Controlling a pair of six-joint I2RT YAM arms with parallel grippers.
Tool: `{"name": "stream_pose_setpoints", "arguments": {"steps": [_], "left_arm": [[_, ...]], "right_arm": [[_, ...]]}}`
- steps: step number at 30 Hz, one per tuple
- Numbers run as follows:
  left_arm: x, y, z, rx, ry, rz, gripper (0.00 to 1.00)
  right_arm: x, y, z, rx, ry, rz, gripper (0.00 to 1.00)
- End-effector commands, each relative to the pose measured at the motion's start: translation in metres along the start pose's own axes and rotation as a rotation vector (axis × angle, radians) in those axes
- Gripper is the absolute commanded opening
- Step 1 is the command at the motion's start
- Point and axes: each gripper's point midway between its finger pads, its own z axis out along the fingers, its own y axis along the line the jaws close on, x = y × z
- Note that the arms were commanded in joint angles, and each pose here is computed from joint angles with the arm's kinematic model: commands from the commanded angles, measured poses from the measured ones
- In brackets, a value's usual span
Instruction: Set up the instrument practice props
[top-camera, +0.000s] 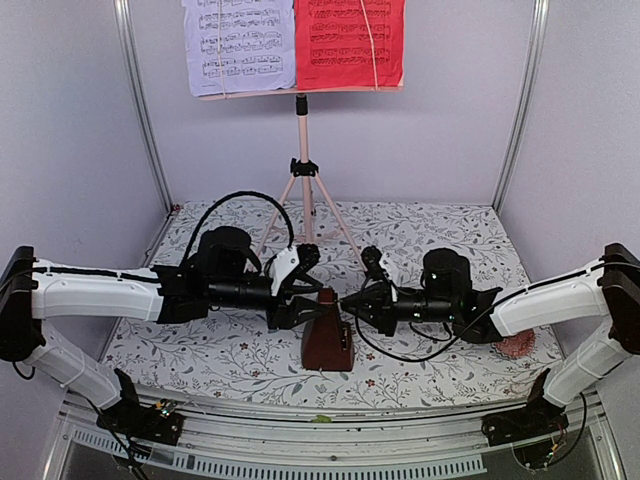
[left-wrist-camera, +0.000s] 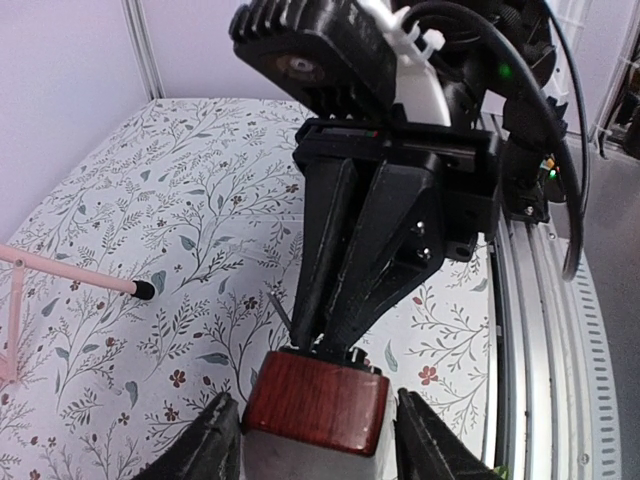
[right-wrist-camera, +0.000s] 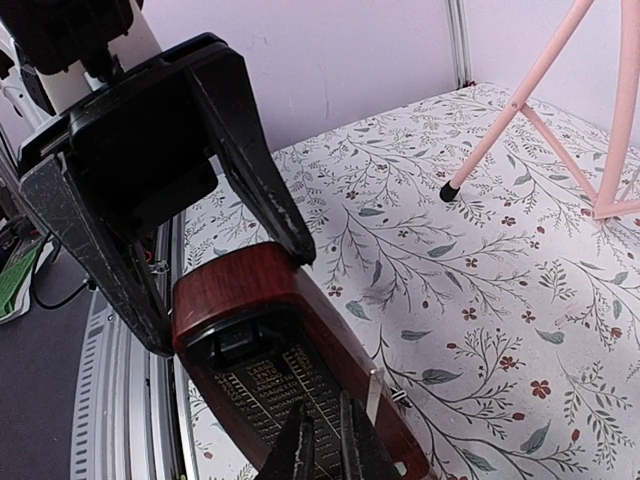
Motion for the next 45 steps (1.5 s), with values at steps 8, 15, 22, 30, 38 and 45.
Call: {"name": "stream_pose_setpoints", "arguments": {"steps": [8, 15, 22, 30, 38, 45], "left_arm": [[-0.011, -0.006, 0.000, 0.020, -0.017, 0.026, 0.52], [-0.013, -0.006, 0.000, 0.020, -0.018, 0.026, 0.52], [-0.014, -0.007, -0.003, 0.016, -0.021, 0.027, 0.52], [-0.019, -0.007, -0.008, 0.007, -0.032, 0.032, 0.53], [-0.031, -0.007, -0.015, 0.002, -0.071, 0.039, 0.55], [-0.050, -0.008, -0.024, -0.004, -0.137, 0.043, 0.60]], "right_arm": [[0.001, -0.040, 0.013, 0.071, 0.015, 0.092, 0.16], [0.002, -0.080, 0.022, 0.131, 0.026, 0.172, 0.16], [0.000, -0.123, 0.025, 0.197, 0.031, 0.237, 0.17], [-0.019, -0.152, 0.022, 0.238, 0.017, 0.259, 0.18], [-0.054, -0.150, 0.002, 0.282, -0.042, 0.209, 0.52], [-0.081, -0.142, -0.023, 0.330, -0.106, 0.172, 0.98]]}}
